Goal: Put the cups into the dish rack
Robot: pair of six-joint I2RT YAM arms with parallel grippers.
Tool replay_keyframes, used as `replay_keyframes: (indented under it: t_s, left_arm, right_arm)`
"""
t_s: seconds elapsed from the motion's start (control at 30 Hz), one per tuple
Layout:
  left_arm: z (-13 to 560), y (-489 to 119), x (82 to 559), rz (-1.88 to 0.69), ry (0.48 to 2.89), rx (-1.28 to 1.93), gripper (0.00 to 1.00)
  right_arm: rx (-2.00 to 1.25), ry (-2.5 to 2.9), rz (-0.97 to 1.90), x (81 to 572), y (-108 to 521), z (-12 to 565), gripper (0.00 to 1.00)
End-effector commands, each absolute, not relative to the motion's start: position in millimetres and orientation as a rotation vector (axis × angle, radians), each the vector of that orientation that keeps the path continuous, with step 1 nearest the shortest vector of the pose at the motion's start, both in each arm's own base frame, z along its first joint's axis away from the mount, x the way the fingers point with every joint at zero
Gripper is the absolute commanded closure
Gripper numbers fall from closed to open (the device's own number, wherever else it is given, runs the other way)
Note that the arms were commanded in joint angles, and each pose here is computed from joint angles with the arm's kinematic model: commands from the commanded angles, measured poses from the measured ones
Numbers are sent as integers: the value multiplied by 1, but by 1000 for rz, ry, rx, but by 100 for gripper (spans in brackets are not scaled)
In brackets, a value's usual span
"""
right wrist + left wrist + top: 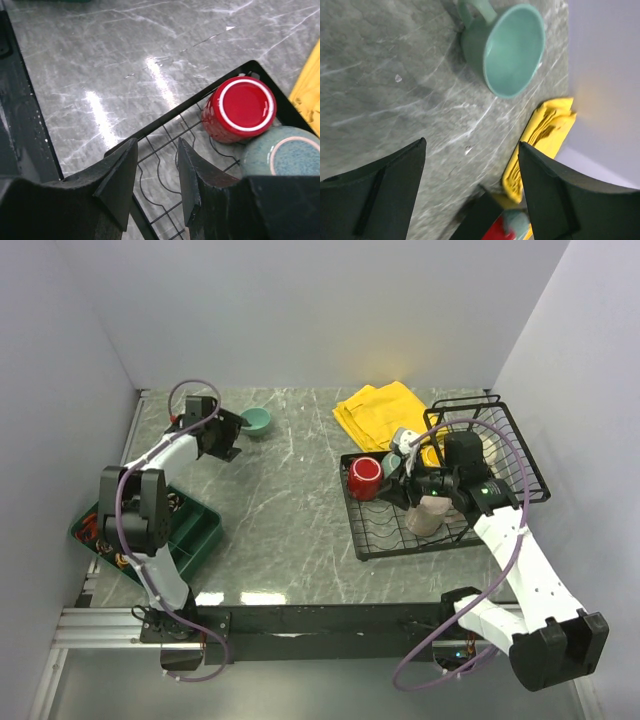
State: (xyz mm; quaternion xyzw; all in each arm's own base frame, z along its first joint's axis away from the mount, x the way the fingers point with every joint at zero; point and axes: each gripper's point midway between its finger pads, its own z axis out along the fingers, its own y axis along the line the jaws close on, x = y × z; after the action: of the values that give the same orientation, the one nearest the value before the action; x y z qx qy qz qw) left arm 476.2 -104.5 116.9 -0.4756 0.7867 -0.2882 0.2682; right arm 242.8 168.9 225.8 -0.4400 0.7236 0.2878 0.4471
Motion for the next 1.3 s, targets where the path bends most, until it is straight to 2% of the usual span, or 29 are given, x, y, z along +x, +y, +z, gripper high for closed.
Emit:
replay_keyframes:
  t_s: [0.0,0.2,0.7,0.83,0.97,1.13,1.27]
  left_arm:
    - [138,-107,507,-813,1893,-1462,21]
    - [110,-114,514,-708,1845,-1684,22]
    - [82,-115,545,-610,1806,-1795,30]
    - [76,-116,550,-599,1816,-1797,36]
    - [72,-122,555,-629,1834,-1780,54]
    - [64,-124,561,-639,1858,-1757,63]
    - [57,-123,564,-638,1892,-1736,66]
  right_arm:
    - [-1114,1699,763,238,174,234,55]
    - [-1118,1729,768,239,172,225,55]
    - [-1107,1760,791,240,166,217,54]
    - [-1105,1770,795,240,165,215,54]
    - [-1101,1773,800,241,163,214,54]
    - [-1093,1764,816,240,159,216,54]
    - [-1079,1752,825,238,155,218,54]
